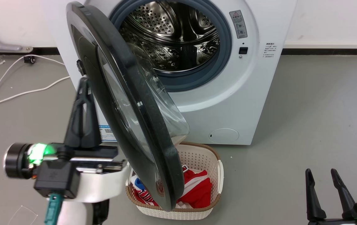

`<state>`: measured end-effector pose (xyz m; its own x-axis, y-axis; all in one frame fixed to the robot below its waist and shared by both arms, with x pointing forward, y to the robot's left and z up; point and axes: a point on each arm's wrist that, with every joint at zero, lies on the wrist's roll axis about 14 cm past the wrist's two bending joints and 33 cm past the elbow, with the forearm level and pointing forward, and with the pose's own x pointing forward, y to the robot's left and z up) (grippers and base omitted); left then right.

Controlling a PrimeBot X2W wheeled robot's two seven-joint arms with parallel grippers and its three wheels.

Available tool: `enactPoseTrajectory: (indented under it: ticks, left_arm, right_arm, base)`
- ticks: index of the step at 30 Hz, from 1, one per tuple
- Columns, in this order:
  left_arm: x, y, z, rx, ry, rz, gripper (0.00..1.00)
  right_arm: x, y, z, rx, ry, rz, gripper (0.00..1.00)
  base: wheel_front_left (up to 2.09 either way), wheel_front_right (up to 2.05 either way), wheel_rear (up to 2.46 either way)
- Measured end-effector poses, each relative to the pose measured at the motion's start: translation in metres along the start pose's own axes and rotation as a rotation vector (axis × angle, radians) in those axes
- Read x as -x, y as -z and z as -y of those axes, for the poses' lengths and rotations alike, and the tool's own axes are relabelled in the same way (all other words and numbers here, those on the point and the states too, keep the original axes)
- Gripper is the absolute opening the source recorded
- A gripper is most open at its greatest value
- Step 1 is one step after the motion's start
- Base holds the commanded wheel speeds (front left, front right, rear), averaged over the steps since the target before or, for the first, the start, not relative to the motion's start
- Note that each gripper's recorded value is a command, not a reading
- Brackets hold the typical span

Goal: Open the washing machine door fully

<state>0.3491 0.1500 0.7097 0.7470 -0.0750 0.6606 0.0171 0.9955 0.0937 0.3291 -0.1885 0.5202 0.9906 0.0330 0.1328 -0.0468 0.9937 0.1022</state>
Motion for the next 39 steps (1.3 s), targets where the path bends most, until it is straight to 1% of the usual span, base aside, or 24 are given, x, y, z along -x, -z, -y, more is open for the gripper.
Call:
enactPoseTrajectory:
  ticks: [4,10,18,25,29,34,39]
  left_arm:
    - [-0.010,-0.023,0.029,0.045,0.090,0.081,0.00]
    - [-0.011,-0.047,0.084,0.136,0.256,0.155,0.00]
    - [0.004,-0.060,0.145,0.247,0.448,0.175,0.00]
    - [0.024,-0.054,0.182,0.313,0.567,0.124,0.00]
    - [0.040,-0.042,0.197,0.337,0.614,0.064,0.00]
    - [0.058,-0.025,0.210,0.350,0.661,-0.015,0.00]
    - [0.075,-0.003,0.216,0.353,0.679,-0.108,0.00]
  right_arm:
    - [-0.001,0.000,0.000,-0.001,-0.001,-0.001,1.00]
    - [-0.002,0.001,-0.001,-0.003,-0.003,-0.002,1.00]
    - [-0.003,0.001,-0.002,-0.004,-0.004,-0.001,1.00]
    - [-0.002,0.003,-0.001,-0.005,-0.001,-0.007,1.00]
    - [-0.003,0.003,-0.002,-0.006,-0.003,-0.009,1.00]
    - [-0.005,0.005,-0.005,-0.008,-0.014,-0.013,1.00]
    - [-0.006,0.007,-0.010,-0.011,-0.027,-0.020,1.00]
  base:
    - [0.00,0.00,0.00]
    - [0.00,0.00,0.00]
    - [0.00,0.00,0.00]
    - [0.00,0.00,0.00]
    - [0.00,0.00,0.00]
    - [0.00,0.00,0.00]
    - [0.00,0.00,0.00]
